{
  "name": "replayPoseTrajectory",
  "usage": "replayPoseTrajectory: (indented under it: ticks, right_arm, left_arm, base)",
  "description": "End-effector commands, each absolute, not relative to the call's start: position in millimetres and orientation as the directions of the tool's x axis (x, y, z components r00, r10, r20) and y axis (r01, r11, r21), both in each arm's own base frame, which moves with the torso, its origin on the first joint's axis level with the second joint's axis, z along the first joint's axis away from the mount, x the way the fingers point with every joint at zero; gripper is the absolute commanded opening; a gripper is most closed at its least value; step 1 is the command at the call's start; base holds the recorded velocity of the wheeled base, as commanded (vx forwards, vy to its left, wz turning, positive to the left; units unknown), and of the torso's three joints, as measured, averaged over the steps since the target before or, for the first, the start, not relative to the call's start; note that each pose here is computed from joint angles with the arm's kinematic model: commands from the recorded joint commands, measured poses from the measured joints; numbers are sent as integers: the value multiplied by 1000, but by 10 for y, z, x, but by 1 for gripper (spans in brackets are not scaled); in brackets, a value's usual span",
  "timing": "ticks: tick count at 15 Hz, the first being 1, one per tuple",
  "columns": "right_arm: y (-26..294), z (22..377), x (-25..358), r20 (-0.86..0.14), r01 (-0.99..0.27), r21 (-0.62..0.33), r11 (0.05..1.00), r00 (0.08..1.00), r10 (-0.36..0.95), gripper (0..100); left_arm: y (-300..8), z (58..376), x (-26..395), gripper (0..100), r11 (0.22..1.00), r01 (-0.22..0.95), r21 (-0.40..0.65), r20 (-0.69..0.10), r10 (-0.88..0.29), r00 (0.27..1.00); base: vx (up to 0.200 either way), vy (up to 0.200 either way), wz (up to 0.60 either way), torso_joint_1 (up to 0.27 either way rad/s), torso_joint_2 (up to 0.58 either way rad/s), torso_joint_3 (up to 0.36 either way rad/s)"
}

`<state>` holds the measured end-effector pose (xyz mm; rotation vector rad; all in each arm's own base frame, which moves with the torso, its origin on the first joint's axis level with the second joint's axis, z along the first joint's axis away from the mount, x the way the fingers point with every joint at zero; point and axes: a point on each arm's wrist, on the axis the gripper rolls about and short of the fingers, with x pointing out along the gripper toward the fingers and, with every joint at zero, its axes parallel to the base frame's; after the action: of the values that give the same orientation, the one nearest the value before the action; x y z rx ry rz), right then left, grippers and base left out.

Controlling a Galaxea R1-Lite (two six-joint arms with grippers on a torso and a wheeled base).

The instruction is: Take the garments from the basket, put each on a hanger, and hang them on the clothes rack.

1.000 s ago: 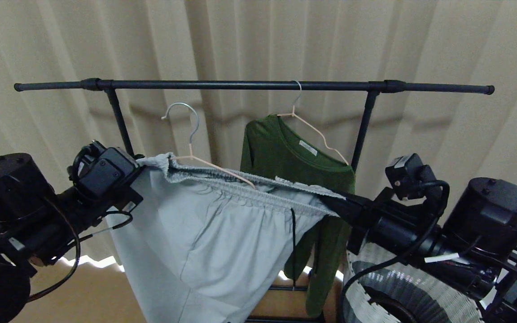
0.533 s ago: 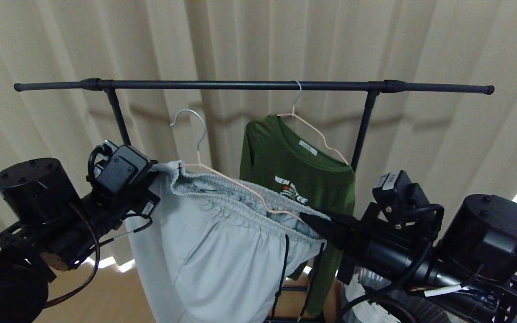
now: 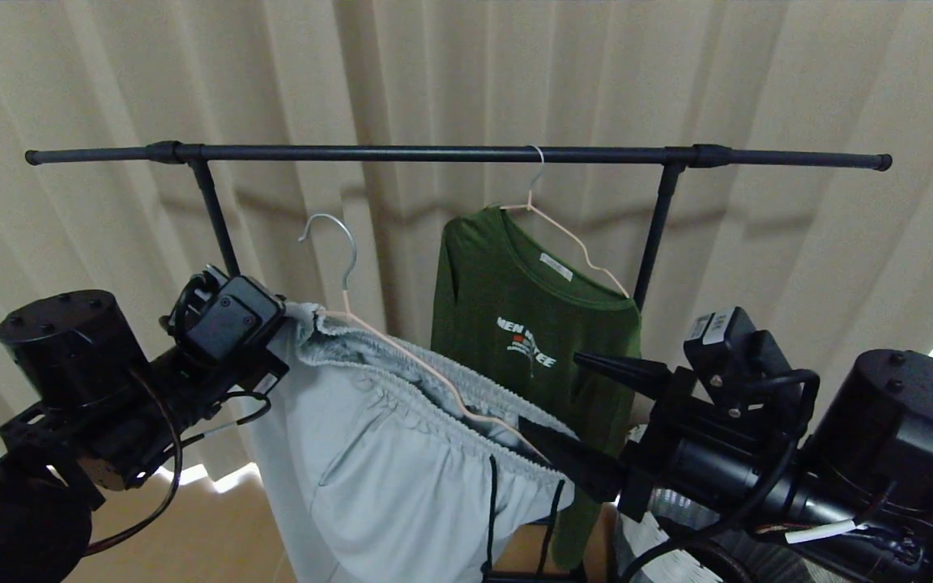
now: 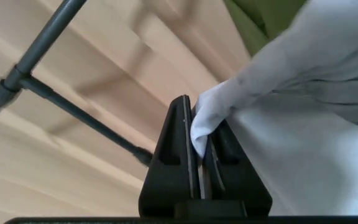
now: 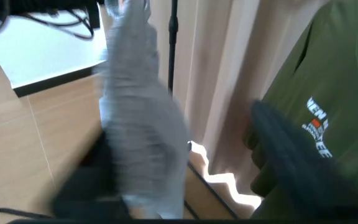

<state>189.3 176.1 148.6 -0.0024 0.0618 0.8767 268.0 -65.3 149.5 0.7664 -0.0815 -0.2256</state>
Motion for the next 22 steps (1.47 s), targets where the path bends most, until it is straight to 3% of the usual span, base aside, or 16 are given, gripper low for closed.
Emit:
replayPoseTrajectory:
  ticks: [1,5,11,22]
  right_arm:
    - [1735,1502,1867,-50,-768,22,640,638,768,100]
    - [1739,1510,1866,-49,-770,-5,638,637,769,100]
    - [1845,1656,1958,-190,-783,-89,615,620,761,100]
    - [2152,1669,2000,-273,-827,-80,557,556,785,100]
  left_arm:
    - [-652,1483,2696,0,697,173,696,-12,-230,973]
    - [-698,1442,2694,0,690,201,696,-28,-253,967]
    - [-885,1447,2658,0,707,259,659,-25,-324,946]
    - [-1037,1491,2667,0,715,263,647,-3,-343,939]
  base:
    - [0,0,0,0,0,0]
    - [0,0,0,0,0,0]
    - [0,0,0,0,0,0]
    - [0,0,0,0,0,0]
